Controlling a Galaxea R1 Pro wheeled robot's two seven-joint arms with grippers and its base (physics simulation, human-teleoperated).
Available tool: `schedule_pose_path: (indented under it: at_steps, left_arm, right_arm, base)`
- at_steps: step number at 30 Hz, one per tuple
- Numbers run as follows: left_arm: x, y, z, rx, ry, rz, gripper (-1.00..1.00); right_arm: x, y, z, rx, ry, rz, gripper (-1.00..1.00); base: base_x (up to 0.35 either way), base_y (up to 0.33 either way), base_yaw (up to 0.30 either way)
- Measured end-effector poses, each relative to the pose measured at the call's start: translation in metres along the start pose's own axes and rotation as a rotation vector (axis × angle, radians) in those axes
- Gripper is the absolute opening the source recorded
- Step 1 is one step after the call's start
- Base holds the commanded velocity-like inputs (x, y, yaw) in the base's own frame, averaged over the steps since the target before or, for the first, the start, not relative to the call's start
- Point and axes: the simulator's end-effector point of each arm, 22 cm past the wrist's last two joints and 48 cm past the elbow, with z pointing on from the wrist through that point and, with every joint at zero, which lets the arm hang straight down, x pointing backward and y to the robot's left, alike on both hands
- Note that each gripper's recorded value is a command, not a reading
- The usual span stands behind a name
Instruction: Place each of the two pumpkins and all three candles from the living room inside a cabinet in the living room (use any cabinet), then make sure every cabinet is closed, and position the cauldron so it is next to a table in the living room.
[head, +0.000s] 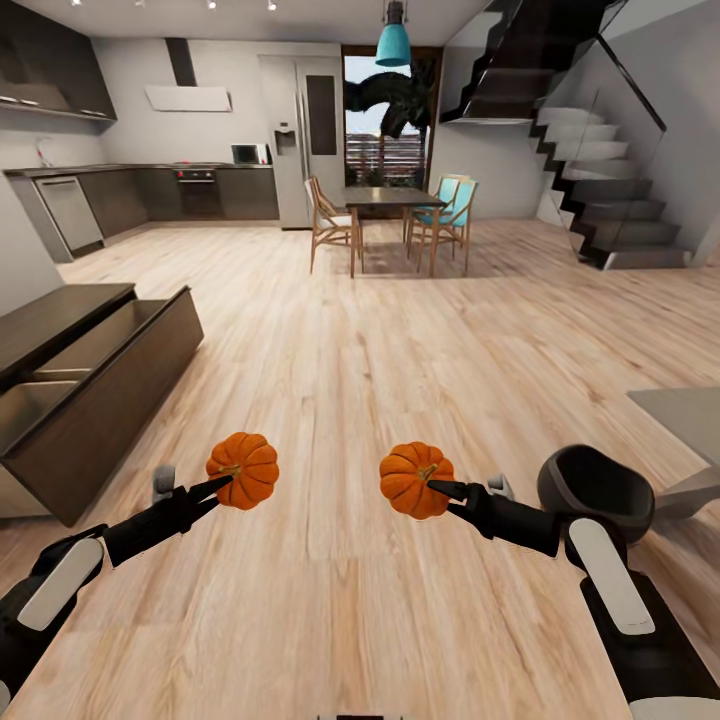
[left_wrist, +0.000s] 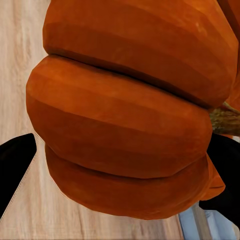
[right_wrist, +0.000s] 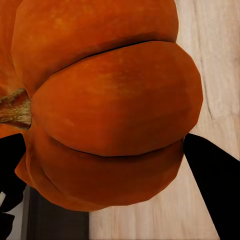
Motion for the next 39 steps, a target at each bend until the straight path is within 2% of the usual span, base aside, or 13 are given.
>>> schedule_pose_path:
  at_steps: [39]
  left_arm:
    - [0.0001,0.0001,0.0000,-0.001,0.000,0.000,-1.00]
  right_arm:
    - [0.0002,0.0004,0.0002,-0.002,0.001,-0.001,-1.00]
  base:
    - [0.337,0.000,0.000]
